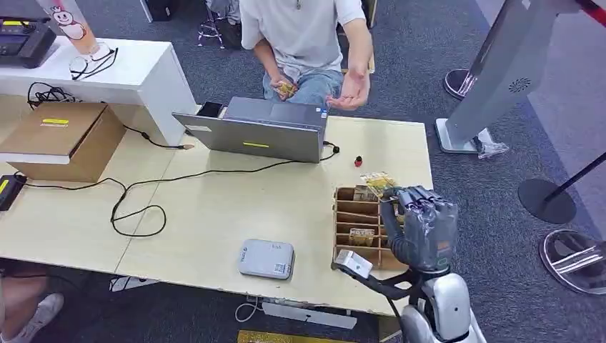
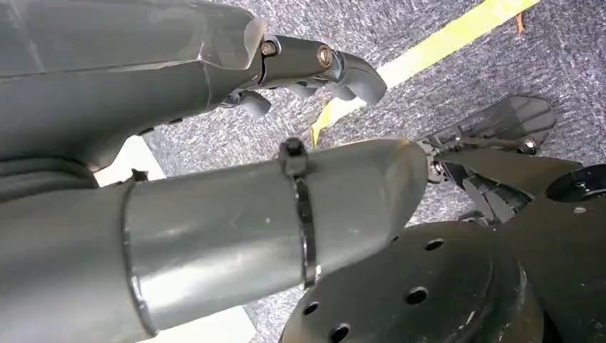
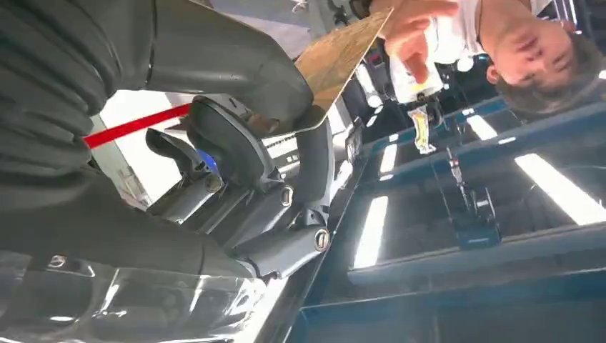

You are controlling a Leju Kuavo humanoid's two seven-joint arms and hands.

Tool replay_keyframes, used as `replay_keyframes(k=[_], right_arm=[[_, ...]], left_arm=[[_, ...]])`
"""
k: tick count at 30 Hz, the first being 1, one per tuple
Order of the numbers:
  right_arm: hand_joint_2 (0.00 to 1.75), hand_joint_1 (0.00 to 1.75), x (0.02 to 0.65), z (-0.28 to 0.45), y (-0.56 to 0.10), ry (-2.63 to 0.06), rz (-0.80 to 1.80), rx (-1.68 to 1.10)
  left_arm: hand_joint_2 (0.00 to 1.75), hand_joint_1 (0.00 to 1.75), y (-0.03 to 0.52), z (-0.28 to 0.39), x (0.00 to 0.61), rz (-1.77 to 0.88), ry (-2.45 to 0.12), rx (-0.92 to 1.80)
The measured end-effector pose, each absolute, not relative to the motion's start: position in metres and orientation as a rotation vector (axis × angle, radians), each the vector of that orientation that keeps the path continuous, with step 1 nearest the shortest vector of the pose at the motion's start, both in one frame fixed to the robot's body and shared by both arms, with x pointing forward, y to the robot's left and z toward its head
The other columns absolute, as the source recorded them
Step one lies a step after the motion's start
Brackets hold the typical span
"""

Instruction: Pass the card to the sensor for recognition and then transmit it.

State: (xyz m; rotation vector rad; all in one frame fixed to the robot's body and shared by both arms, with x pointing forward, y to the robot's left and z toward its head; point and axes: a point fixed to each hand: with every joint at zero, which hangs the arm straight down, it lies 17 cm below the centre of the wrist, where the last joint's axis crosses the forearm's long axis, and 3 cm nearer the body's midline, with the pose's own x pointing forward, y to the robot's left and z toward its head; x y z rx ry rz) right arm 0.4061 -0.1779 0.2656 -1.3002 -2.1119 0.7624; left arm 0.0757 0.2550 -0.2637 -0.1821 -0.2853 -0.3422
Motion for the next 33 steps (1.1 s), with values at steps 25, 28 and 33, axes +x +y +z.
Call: replay_keyframes(k=[25, 28, 33], right_arm=[[1.75, 1.75, 0.430, 0.288, -0.148, -2.220, 0.686, -1.221], [1.75, 1.75, 0.437, 0.287, -0.143, -2.218, 0.698, -1.209], [1.75, 1.75, 0.446, 0.283, -0.129, -2.217, 0.730, -1.185]], left_arm=[[0.00, 0.00, 0.255, -0.263, 0.078, -0.352, -0.290, -0.186], [0.00, 0.00, 0.255, -0.263, 0.078, -0.352, -0.291, -0.187], [0.00, 0.00, 0.255, -0.263, 0.079, -0.352, -0.293, -0.188]])
